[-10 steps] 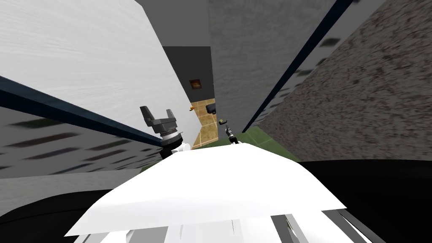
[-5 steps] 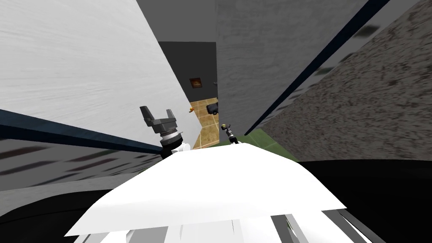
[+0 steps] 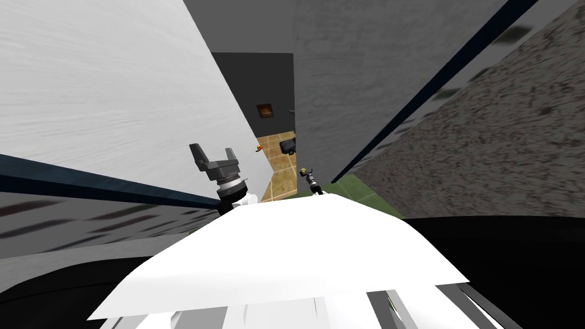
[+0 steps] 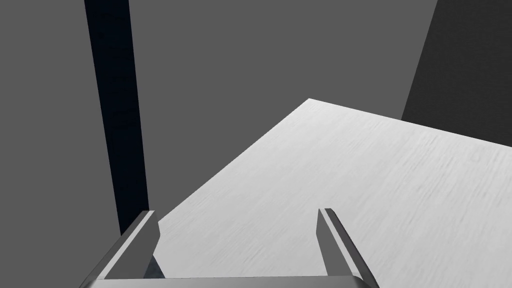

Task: Push the door open

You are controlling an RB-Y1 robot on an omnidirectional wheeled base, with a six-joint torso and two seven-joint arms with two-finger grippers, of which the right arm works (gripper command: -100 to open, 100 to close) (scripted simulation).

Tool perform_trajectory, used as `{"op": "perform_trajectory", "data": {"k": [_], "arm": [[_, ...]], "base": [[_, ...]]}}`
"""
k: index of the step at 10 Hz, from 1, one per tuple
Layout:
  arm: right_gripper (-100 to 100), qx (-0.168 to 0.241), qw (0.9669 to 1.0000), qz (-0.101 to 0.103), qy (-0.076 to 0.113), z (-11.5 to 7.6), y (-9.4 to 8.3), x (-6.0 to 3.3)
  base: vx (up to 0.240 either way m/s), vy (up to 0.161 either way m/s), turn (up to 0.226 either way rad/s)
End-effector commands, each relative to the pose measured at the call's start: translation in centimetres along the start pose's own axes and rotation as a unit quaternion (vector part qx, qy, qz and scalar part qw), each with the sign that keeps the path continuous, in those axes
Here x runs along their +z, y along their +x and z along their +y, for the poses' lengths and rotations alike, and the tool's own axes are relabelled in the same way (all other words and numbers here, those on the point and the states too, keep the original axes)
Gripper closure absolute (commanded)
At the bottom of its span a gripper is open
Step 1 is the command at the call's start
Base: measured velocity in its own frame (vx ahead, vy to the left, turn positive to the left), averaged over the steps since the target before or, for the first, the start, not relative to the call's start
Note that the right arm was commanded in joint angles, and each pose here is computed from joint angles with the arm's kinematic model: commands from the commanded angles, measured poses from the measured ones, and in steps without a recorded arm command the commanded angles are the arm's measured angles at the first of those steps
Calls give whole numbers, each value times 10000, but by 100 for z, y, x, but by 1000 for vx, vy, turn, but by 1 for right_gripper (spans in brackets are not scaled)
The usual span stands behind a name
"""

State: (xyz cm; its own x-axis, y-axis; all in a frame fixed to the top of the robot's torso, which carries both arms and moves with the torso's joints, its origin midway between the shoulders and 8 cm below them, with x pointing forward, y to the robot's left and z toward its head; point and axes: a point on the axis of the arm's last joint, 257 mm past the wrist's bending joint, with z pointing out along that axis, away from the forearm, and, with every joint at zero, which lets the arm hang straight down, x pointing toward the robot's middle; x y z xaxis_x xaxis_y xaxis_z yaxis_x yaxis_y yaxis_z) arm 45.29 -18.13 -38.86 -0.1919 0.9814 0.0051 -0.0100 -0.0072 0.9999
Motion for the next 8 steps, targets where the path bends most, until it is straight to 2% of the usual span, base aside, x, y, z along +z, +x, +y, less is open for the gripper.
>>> {"op": "perform_trajectory", "data": {"k": [1, 3, 8], "arm": [[100, 8, 10000, 3, 21, -23, 9, -25], [100, -4, 10000, -54, -2, 1, -37, 4], [100, -32, 9996, -298, -10, 9, -212, 23]], "base": [[0, 0, 0], [47, 11, -14], [172, 60, -40]]}}
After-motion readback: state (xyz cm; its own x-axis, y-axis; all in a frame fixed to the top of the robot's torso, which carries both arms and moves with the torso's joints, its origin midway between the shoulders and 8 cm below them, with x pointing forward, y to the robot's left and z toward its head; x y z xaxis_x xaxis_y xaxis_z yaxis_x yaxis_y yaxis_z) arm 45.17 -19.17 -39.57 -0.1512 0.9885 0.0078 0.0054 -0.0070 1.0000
